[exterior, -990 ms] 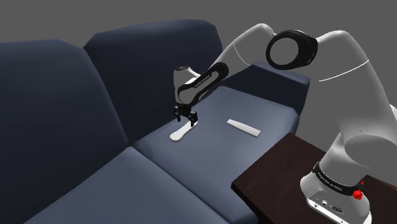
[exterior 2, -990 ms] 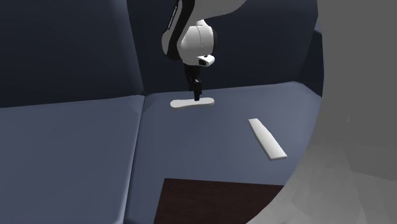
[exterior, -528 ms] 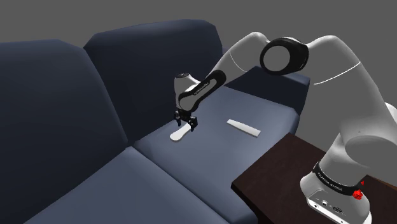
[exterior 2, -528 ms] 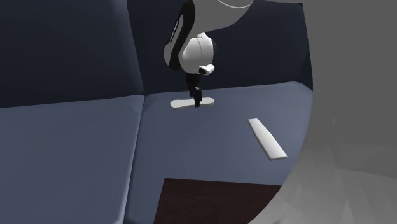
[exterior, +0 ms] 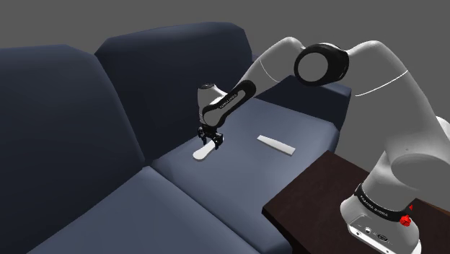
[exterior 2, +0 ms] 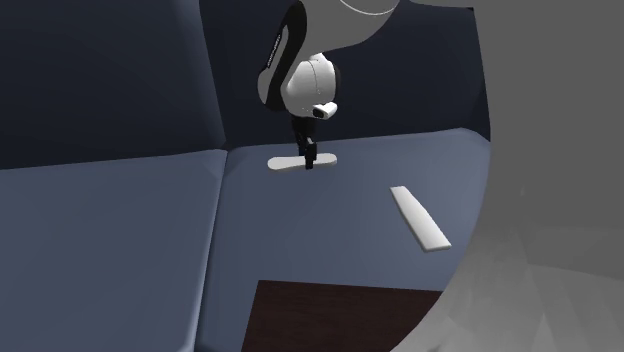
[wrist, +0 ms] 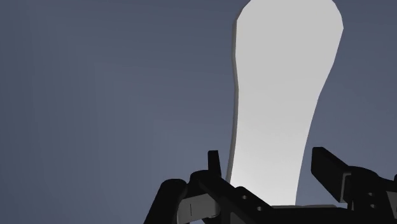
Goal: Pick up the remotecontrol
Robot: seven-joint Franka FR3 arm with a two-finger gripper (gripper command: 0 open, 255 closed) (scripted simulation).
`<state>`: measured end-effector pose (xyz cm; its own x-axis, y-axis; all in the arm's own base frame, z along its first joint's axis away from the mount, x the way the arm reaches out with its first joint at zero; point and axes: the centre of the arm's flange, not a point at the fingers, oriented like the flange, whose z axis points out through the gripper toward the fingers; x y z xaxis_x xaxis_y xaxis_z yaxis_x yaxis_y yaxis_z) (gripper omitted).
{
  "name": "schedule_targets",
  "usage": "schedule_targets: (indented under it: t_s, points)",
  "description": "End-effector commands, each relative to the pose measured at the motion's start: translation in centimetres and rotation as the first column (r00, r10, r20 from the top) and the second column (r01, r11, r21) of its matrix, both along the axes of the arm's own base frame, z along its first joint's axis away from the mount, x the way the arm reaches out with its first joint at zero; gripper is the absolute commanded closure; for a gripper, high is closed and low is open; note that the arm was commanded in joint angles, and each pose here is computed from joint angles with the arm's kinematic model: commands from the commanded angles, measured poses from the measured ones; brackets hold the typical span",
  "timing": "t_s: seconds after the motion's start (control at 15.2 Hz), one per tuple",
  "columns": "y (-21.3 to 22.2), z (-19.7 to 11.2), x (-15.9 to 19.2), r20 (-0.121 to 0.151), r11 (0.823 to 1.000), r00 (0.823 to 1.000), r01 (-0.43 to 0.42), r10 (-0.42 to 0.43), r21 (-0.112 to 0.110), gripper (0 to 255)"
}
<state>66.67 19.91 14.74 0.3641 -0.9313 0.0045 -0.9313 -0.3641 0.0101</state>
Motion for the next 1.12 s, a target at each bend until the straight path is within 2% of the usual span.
schedule_targets:
  t_s: [0.0, 0.13, 1.06]
  points:
    - [0.0, 0.0, 0.0, 0.000, 1.000, 1.000, 0.000, 0.000, 0.000, 255]
    - [0.0, -0.1, 0.0, 0.000, 1.000, 1.000, 0.000, 0.000, 0.000, 255]
    - [0.0, 7.3, 0.0, 0.000, 1.000, 1.000, 0.000, 0.000, 0.000, 255]
